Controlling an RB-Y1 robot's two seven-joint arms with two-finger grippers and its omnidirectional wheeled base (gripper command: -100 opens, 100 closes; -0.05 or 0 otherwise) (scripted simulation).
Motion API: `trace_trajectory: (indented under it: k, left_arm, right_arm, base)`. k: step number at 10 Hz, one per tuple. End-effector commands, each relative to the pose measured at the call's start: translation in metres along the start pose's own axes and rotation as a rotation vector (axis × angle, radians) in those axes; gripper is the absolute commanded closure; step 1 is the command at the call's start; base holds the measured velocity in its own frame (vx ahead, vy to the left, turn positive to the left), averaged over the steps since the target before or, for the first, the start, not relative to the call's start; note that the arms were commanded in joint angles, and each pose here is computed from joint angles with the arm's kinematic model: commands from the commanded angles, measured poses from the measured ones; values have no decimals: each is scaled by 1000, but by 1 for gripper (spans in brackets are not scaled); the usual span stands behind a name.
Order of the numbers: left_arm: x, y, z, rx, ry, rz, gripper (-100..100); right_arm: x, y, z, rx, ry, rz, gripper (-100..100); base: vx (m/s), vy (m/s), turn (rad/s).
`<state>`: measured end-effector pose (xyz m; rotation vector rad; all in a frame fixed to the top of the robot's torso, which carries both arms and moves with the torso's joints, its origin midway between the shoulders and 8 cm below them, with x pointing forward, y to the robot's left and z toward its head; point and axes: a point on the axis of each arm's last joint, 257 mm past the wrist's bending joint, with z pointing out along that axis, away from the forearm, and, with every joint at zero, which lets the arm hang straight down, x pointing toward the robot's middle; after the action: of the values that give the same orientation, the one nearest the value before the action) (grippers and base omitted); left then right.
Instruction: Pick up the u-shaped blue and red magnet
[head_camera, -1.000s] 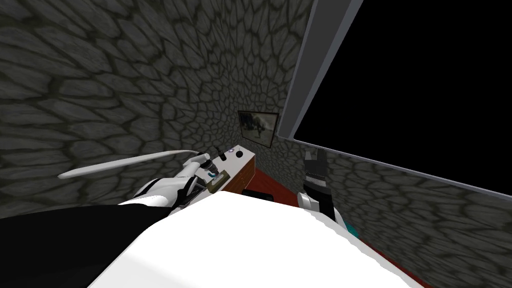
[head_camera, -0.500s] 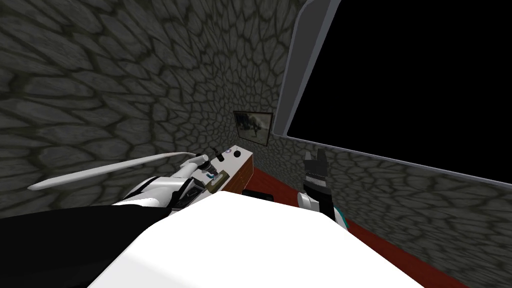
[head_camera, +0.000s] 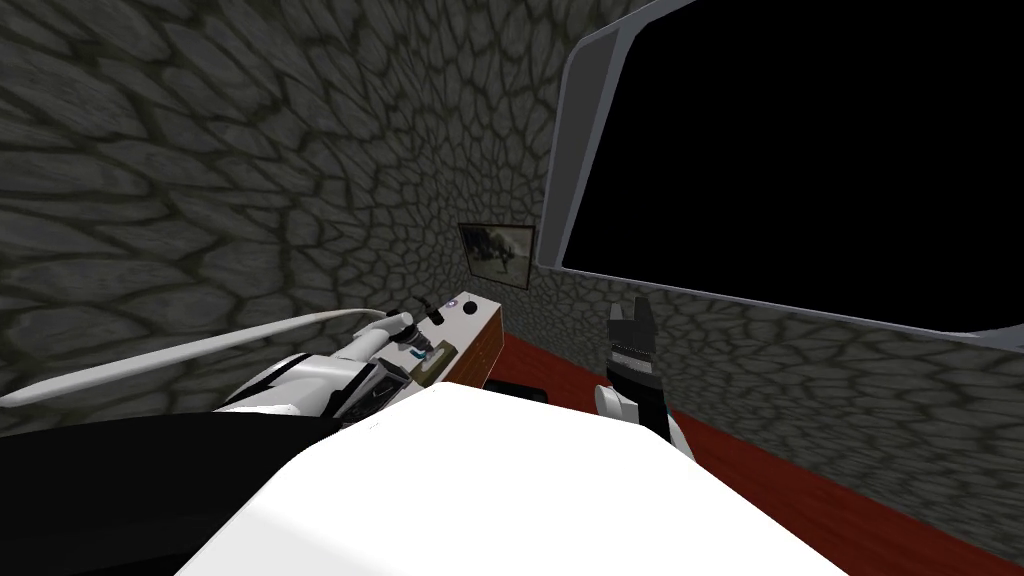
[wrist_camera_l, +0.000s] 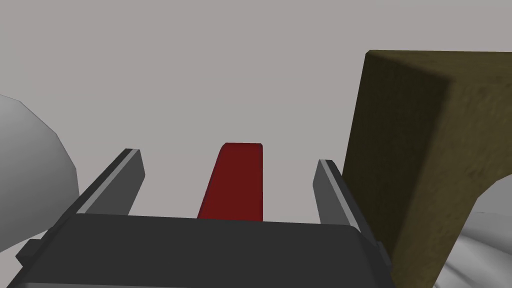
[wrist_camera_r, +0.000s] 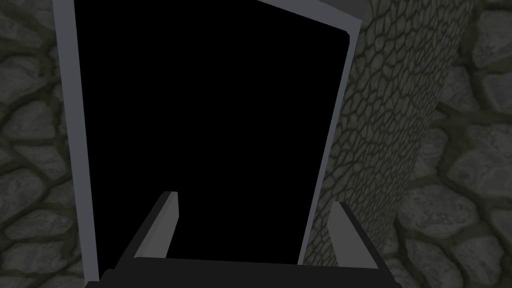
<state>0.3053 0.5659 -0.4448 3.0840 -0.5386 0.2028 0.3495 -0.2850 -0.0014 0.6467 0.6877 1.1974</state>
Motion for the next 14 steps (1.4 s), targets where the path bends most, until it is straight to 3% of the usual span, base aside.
trace_trajectory:
  k: [1,2,3,5,6,10,11,12,13,14]
  left_arm:
    - [-14,-6,1,15,-11,-47,-100]
    - [-11,-1,3,-1,-2,-50,-100]
    - [-25,-10,2,20,-15,-91,-100]
    - [-20,-6,4,10,-8,-84,-100]
    - [-20,-6,4,10,-7,-87,100]
    - [-20,-5,4,7,-8,-88,100]
    - [-20,-5,4,6,-8,-89,0]
    - [-11,-1,3,-1,-2,-50,100]
    - [0,9,5,-23,6,-5,100]
    - [-2,2,2,-6,2,-8,100]
  right_arm:
    - [0,0,0,0,0,0,0]
    - [0,0,0,0,0,0,0]
    - [0,0,0,0,0,0,0]
    - [0,0,0,0,0,0,0]
    - [0,0,0,0,0,0,0]
    - [0,0,0,0,0,0,0]
    - [0,0,0,0,0,0,0]
    - [0,0,0,0,0,0,0]
    - [0,0,0,0,0,0,0]
    - [0,0,0,0,0,0,0]
  base:
    - [-79,28,-206]
    - [-75,27,-150]
    - [-82,20,-239]
    - [-44,9,-61]
    - [-6,1,1]
    - [0,0,0]
    - [0,0,0]
    - [61,-18,296]
    - [128,-29,357]
    - [95,-34,132]
